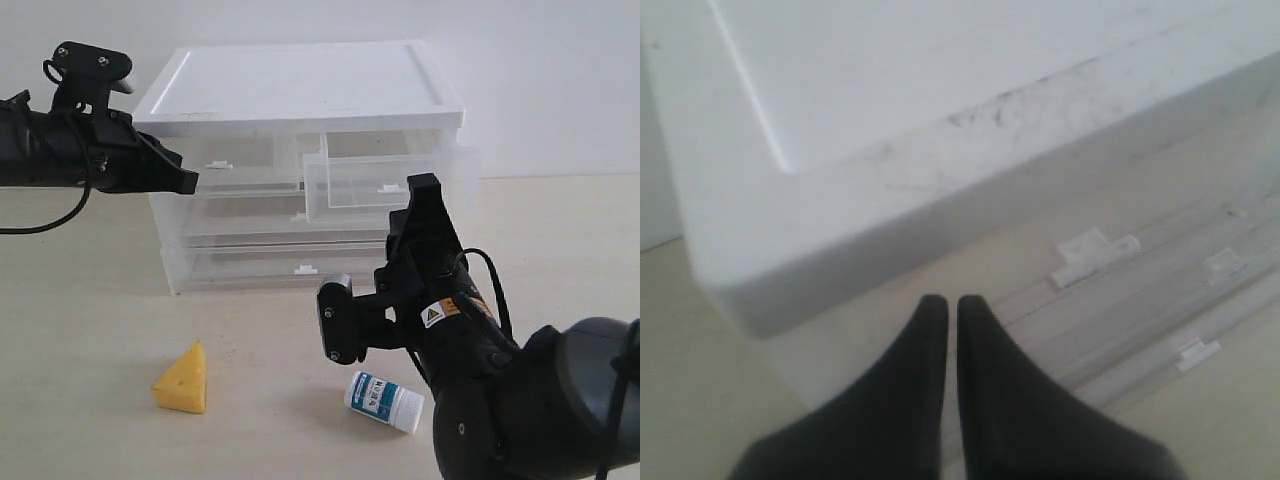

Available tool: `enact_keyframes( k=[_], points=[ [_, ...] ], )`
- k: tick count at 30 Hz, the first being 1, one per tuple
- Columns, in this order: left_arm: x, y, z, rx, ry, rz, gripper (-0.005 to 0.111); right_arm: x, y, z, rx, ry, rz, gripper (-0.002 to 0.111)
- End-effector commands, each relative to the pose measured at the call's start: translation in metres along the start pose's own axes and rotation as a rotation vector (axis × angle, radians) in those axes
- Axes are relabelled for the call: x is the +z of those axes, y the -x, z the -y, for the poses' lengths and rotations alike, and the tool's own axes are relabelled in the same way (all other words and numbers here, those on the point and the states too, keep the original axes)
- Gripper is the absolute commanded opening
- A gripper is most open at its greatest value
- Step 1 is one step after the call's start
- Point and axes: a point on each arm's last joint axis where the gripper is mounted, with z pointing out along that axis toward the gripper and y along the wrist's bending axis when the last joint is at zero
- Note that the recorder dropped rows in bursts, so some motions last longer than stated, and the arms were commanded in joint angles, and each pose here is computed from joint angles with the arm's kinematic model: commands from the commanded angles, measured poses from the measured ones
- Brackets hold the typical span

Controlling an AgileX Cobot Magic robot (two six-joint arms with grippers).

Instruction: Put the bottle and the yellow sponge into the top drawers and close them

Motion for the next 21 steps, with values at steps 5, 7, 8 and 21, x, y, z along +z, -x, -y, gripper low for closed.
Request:
enact_keyframes(
  k=[5,7,8,21],
  points=[
    [0.000,0.002,-0.001,-0.012,-0.001,0.009,0.004,-0.003,-0.001,0.002,0.012,-0.003,-0.023,0.000],
    [0.000,0.002,-0.001,-0.012,-0.001,0.009,0.004,-0.003,0.000,0.003,0.011,-0.004,-0.019,0.000],
    [0.000,0.002,-0.001,-0.012,-0.001,0.009,0.004,-0.003,0.000,0.003,0.009,-0.006,-0.014,0.000],
    [0.000,0.002,-0.001,-0.012,-0.003,0.009,0.004,0.008,-0.013,0.005,-0.028,-0.028,-0.023,0.032]
  ],
)
